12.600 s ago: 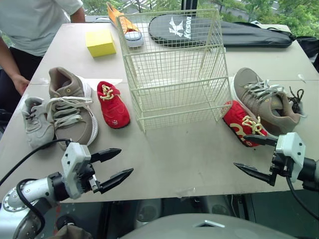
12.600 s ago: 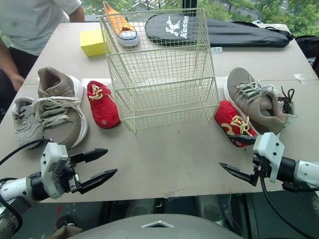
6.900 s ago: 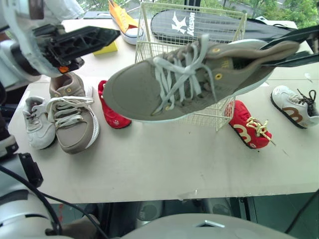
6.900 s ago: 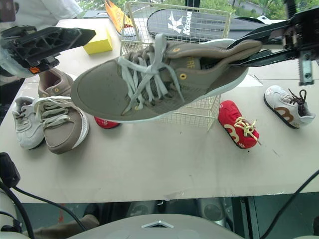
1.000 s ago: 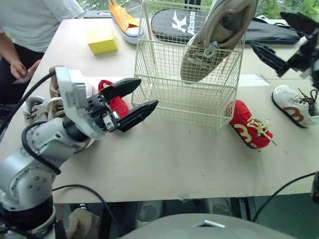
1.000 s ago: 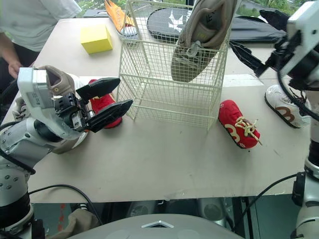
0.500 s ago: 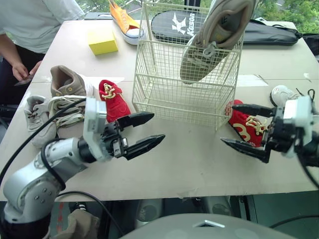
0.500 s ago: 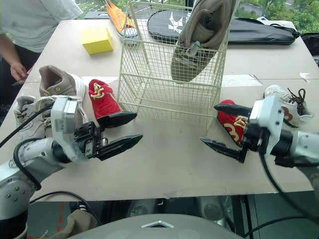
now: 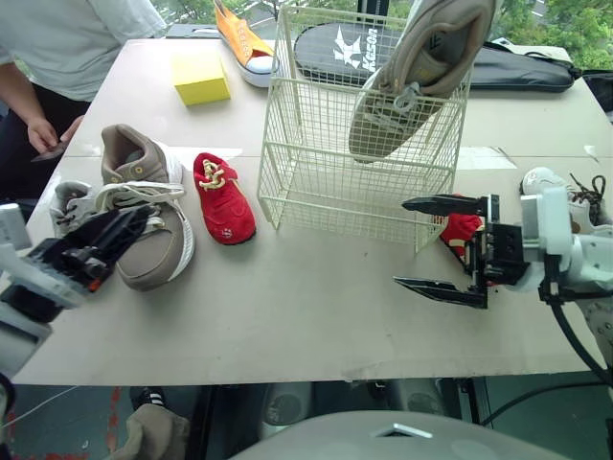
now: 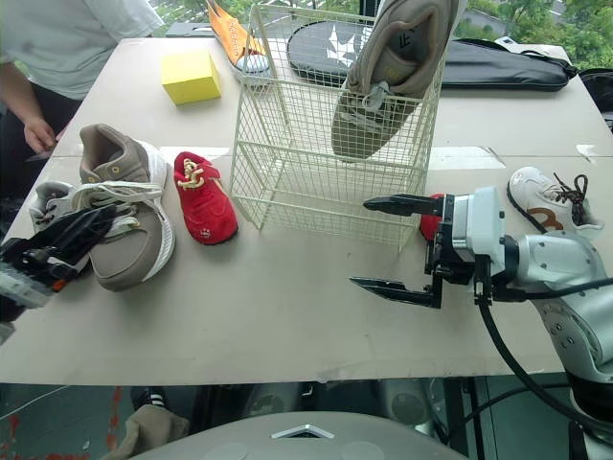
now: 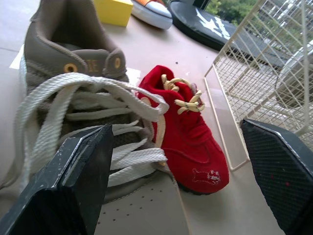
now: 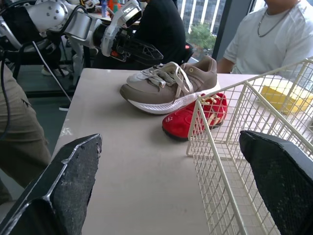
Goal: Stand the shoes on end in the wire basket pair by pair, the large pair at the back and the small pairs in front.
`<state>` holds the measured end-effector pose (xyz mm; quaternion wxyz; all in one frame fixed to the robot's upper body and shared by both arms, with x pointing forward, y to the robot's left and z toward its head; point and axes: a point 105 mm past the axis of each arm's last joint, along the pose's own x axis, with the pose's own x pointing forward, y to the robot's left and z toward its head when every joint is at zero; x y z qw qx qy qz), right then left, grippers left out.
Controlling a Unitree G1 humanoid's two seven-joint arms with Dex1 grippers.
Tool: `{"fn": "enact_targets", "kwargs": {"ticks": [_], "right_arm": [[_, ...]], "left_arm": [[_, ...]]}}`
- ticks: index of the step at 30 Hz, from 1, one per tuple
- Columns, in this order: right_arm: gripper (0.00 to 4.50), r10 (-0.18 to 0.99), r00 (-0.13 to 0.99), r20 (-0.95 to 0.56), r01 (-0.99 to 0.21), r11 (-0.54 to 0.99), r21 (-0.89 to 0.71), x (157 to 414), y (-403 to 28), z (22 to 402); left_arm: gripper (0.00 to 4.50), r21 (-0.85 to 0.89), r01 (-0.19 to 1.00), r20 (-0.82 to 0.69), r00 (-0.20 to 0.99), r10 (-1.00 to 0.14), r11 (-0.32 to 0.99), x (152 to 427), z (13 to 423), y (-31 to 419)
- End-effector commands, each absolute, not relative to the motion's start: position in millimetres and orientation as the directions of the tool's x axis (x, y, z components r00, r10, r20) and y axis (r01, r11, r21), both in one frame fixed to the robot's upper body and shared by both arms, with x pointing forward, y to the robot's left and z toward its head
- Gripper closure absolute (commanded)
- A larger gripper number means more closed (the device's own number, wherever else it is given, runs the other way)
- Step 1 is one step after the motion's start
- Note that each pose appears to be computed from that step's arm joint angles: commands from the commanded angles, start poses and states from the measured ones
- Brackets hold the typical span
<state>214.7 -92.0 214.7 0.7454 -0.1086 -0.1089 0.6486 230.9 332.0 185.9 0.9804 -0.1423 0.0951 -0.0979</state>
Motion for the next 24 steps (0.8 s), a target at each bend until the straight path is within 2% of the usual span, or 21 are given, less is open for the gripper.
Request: {"fn": "enact_targets", "kwargs": {"ticks": [1,6,10,13,21,24], "right_arm": [[0.03,0.995,0.092,0.036,-0.93,0.099,-0.355,211.4,-87.9,220.9],[0.03,0.996,0.078,0.036,-0.922,0.086,-0.378,207.5,-88.5,223.3],[0.03,0.997,0.064,0.043,-0.902,0.076,-0.425,203.1,-88.9,230.6],[0.03,0.998,0.047,0.046,-0.893,0.063,-0.445,199.0,-87.3,235.1],[0.03,0.998,0.04,0.049,-0.887,0.058,-0.458,198.2,-83.4,237.7],[0.0,0.998,0.042,0.047,-0.887,0.059,-0.459,199.2,-82.8,238.6]], "left_arm": [[0.0,-0.279,0.024,-0.28,0.954,-0.105,0.96,239.7,188.2,360.8],[0.0,-0.302,-0.005,-0.333,0.937,-0.101,0.953,249.9,191.4,375.8],[0.0,-0.311,-0.004,-0.447,0.883,-0.142,0.95,251.1,180.9,381.2],[0.0,-0.307,-0.041,-0.484,0.867,-0.119,0.951,255.1,174.9,391.5],[0.0,-0.343,-0.006,-0.563,0.802,-0.201,0.939,266.6,139.7,382.8],[1.32,-0.366,0.02,-0.562,0.792,-0.238,0.931,271.3,135.1,378.0]]}}
